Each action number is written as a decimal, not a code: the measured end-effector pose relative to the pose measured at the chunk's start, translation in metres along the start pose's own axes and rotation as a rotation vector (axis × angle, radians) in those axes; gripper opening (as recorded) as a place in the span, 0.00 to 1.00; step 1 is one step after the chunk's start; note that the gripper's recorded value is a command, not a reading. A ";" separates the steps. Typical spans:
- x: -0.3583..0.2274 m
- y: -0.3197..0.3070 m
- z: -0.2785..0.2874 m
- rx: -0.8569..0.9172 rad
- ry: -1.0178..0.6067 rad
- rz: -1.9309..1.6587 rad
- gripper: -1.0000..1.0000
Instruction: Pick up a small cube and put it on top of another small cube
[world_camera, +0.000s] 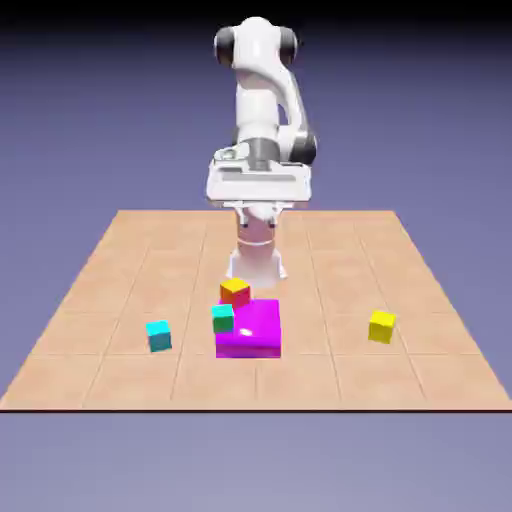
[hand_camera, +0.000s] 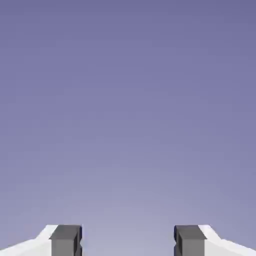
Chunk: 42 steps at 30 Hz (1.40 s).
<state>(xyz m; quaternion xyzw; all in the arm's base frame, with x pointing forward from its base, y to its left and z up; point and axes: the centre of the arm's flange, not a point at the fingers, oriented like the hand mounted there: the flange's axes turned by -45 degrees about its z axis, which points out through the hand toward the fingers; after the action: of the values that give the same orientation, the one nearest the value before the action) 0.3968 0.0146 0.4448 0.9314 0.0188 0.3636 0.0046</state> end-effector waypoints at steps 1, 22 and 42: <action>-0.003 -0.008 0.012 -0.001 -0.044 0.013 0.50; -0.166 -0.213 0.179 -0.039 -0.951 0.360 0.50; -0.254 -0.295 0.196 -0.039 -1.205 0.465 0.50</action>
<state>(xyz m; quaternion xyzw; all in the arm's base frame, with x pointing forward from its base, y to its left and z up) 0.3333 0.3001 0.1218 0.9518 -0.1957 -0.2313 -0.0477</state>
